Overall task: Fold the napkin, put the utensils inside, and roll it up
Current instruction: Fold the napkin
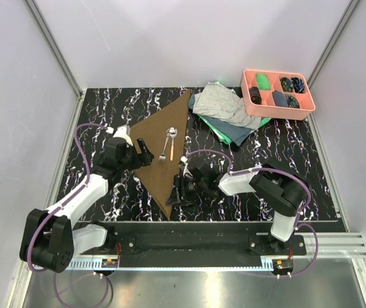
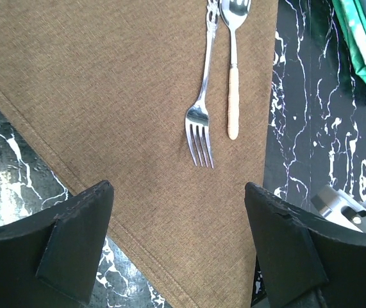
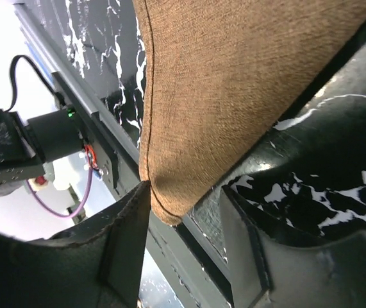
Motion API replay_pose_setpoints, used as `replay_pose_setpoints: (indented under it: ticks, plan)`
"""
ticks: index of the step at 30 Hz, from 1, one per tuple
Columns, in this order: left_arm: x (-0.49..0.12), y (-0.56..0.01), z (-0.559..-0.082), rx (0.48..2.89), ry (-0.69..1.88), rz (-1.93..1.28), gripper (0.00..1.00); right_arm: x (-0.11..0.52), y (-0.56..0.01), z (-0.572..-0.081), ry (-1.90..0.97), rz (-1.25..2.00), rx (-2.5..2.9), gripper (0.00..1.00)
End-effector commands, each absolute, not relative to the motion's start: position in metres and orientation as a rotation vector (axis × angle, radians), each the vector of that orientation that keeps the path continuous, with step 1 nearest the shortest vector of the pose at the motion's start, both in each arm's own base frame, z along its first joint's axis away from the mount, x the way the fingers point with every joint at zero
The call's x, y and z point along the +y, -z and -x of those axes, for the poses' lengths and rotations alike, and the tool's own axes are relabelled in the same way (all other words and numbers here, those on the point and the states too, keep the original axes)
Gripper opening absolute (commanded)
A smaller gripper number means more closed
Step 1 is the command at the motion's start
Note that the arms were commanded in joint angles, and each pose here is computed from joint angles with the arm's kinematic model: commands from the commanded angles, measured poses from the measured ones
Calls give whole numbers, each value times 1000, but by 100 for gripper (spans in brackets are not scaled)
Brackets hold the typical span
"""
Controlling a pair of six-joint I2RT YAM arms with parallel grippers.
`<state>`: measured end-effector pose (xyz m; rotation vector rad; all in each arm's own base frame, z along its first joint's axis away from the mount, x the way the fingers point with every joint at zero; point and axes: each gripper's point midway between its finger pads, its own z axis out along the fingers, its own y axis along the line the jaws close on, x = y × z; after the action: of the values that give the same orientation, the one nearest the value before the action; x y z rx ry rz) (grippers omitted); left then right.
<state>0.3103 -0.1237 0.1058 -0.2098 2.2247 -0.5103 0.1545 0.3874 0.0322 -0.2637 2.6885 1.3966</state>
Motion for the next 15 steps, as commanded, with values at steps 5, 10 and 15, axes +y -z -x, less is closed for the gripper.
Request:
replay_pose_setpoints:
  ticks: [5,10,15]
  plan:
    - [-130,-125,-316,2139,586,189,86,388,-16,-145,-1214,247,2778,51]
    - [-130,-125,-315,2142,593,186,86,382,-9,-139,-1116,252,2812,50]
    - [-129,-125,-315,2138,597,190,86,380,-6,-135,-1055,255,2828,49]
